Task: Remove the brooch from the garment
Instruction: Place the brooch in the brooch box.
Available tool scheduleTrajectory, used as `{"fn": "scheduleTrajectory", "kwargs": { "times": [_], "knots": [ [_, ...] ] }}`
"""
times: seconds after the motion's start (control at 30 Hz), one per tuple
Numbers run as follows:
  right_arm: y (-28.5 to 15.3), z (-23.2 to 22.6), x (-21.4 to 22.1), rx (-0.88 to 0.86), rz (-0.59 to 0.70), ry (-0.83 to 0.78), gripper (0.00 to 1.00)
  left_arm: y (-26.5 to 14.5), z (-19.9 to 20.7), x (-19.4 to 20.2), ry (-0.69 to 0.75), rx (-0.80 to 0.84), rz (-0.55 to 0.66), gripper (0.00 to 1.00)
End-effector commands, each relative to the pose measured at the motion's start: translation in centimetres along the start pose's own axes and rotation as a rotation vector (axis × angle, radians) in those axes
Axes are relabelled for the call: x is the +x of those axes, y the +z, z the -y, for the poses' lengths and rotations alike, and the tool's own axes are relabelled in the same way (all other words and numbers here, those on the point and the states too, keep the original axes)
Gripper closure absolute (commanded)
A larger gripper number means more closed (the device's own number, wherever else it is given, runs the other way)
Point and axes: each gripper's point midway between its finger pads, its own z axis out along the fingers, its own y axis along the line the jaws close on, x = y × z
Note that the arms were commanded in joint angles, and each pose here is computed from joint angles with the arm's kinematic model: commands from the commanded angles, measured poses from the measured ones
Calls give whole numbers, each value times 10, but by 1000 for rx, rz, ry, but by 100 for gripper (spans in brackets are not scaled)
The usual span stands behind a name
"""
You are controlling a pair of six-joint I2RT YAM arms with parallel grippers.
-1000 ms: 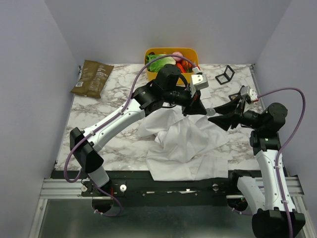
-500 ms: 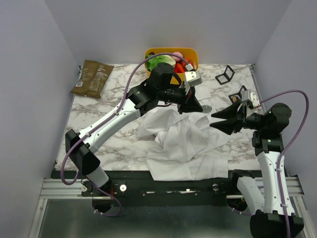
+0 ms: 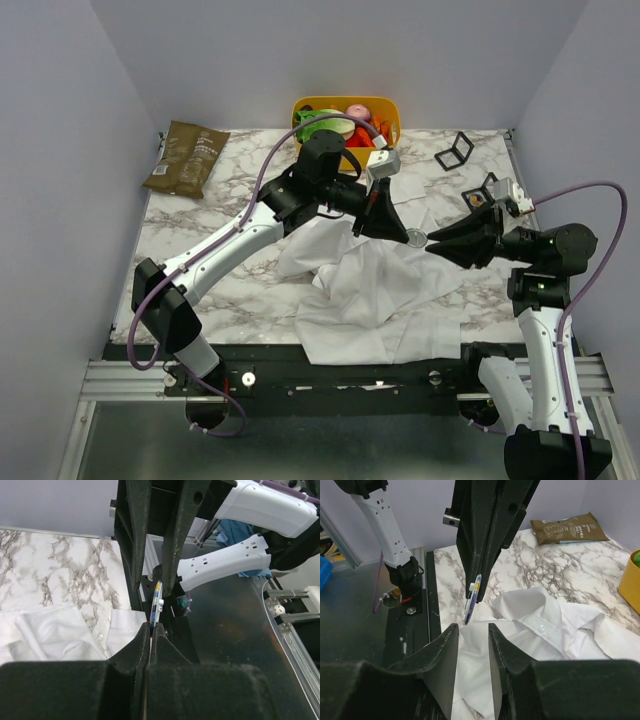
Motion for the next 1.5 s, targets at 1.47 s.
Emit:
{"fn": "scheduleTrajectory", "kwargs": {
  "times": [1.47],
  "knots": [
    [1,23,-10,129,79,70,99,9,2,-9,79,-50,-25,84]
  ]
}}
